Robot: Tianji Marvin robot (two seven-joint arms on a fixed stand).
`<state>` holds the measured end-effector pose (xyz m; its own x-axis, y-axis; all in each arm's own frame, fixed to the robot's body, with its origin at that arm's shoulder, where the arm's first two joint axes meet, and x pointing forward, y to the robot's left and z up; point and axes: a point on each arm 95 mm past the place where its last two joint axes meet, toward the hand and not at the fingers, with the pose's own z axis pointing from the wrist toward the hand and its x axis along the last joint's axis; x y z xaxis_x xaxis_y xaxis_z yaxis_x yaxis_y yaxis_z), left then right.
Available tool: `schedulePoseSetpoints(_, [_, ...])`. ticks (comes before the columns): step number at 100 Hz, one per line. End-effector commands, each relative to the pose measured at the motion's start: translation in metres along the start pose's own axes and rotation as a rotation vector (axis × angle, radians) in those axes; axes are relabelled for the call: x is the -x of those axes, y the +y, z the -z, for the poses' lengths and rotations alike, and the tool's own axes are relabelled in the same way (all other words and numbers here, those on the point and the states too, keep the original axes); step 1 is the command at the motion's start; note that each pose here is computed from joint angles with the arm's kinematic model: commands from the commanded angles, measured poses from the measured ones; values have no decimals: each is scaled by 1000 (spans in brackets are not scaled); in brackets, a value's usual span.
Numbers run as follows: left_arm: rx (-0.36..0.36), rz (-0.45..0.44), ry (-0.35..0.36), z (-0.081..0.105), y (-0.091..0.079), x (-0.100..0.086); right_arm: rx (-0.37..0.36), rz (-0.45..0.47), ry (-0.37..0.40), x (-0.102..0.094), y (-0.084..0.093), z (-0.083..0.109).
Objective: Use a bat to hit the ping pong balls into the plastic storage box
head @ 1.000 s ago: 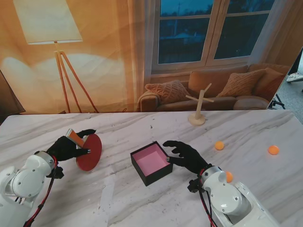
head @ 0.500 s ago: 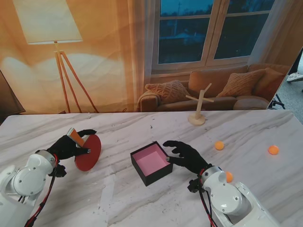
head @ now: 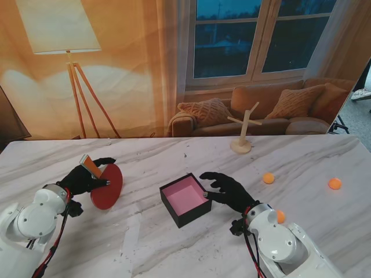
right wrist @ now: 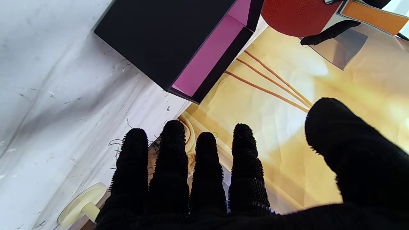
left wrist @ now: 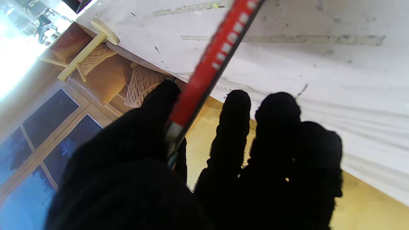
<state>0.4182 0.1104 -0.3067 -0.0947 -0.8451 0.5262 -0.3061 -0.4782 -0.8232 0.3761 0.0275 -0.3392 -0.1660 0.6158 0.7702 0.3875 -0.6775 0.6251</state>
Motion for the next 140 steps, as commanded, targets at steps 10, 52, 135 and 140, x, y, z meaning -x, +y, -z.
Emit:
schedulePoseSetpoints(10, [75, 68, -39, 8, 18, 9, -21, -4, -8, 0, -3, 0])
schedulePoseSetpoints(52, [41, 167, -26, 15, 13, -2, -23, -6, -7, 0, -4, 0])
schedulePoseSetpoints(135, [6, 226, 59, 23, 5, -12, -23, -6, -4, 0, -4, 0])
schedulePoseSetpoints(140, [4, 227, 61, 23, 5, -12, -23, -6, -4, 0, -4, 0])
